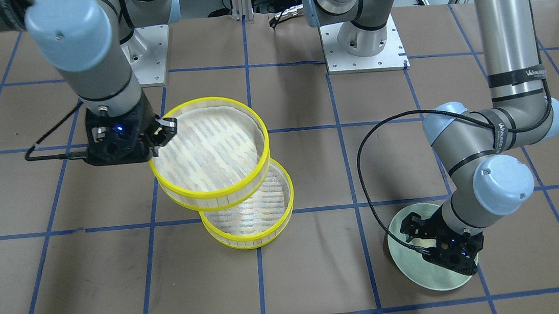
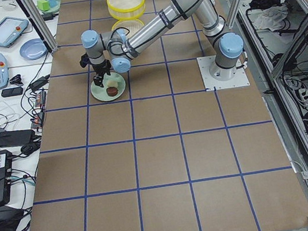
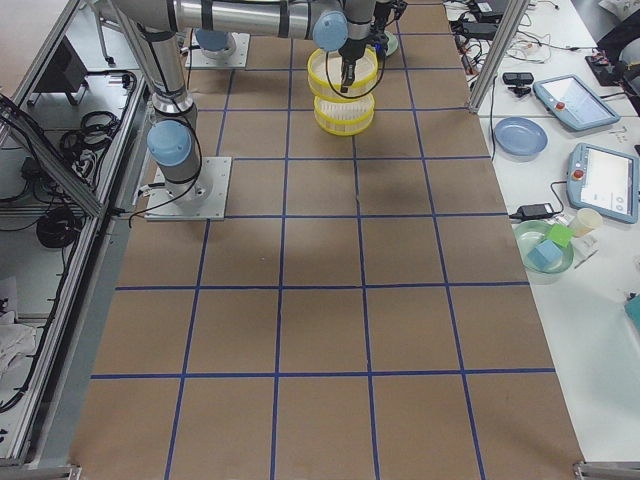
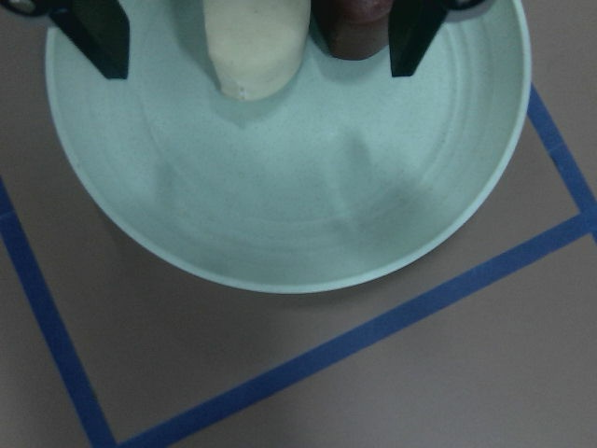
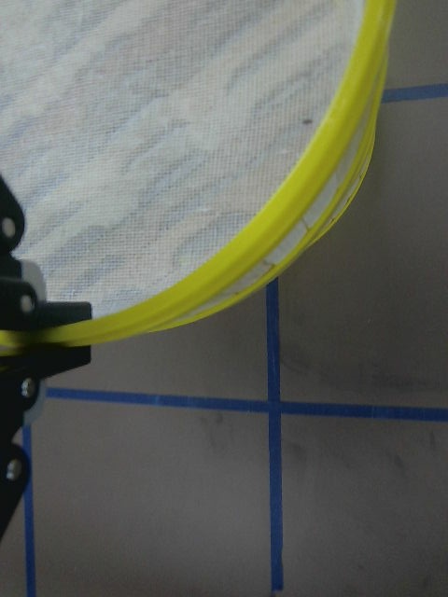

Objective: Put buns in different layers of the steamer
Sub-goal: 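Lift the top steamer layer off and set it aside while left grasps white bun, then carry the white bun with the left gripper into the bottom steamer layer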

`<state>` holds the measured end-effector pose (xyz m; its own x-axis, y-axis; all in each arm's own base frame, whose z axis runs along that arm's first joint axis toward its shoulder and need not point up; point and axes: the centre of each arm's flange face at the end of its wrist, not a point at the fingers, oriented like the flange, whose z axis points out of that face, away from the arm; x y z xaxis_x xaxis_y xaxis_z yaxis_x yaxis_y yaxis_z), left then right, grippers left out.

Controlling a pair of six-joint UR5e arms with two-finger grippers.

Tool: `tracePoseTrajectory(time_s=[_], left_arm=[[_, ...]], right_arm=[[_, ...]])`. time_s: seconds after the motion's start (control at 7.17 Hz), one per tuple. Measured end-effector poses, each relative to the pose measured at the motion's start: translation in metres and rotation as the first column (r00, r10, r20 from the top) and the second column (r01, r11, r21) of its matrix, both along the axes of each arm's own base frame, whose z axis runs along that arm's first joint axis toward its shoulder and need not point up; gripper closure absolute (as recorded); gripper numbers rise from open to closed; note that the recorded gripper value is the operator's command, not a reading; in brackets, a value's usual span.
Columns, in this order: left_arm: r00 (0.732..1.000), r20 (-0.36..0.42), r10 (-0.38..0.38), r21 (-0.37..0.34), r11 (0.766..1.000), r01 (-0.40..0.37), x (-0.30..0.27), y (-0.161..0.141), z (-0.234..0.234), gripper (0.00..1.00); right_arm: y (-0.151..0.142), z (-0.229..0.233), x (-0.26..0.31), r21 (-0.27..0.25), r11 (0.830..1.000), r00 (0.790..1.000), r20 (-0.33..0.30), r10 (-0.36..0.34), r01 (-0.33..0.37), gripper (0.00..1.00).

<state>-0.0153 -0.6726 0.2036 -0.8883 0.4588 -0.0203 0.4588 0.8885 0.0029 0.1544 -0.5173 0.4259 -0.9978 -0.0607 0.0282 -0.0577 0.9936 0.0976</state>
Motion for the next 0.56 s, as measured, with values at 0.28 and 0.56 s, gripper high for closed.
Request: tracePoseTrajectory(time_s=[0.28,0.56], left_arm=[[1.0,-0.001,-0.006,0.032,0.999,0.006,0.0,0.005,-0.009,1.0],[1.0,-0.004,0.008,0.018,1.0,-0.008,-0.001,0.005,0.003,1.0]], right_arm=[[0.01,0.033,-0.136,0.049,0.995,0.995,-0.047,0.093,-0.091,1.0],[0.025,0.041,-0.217,0.092,0.992,0.995,-0.044,0.091,-0.087,1.0]])
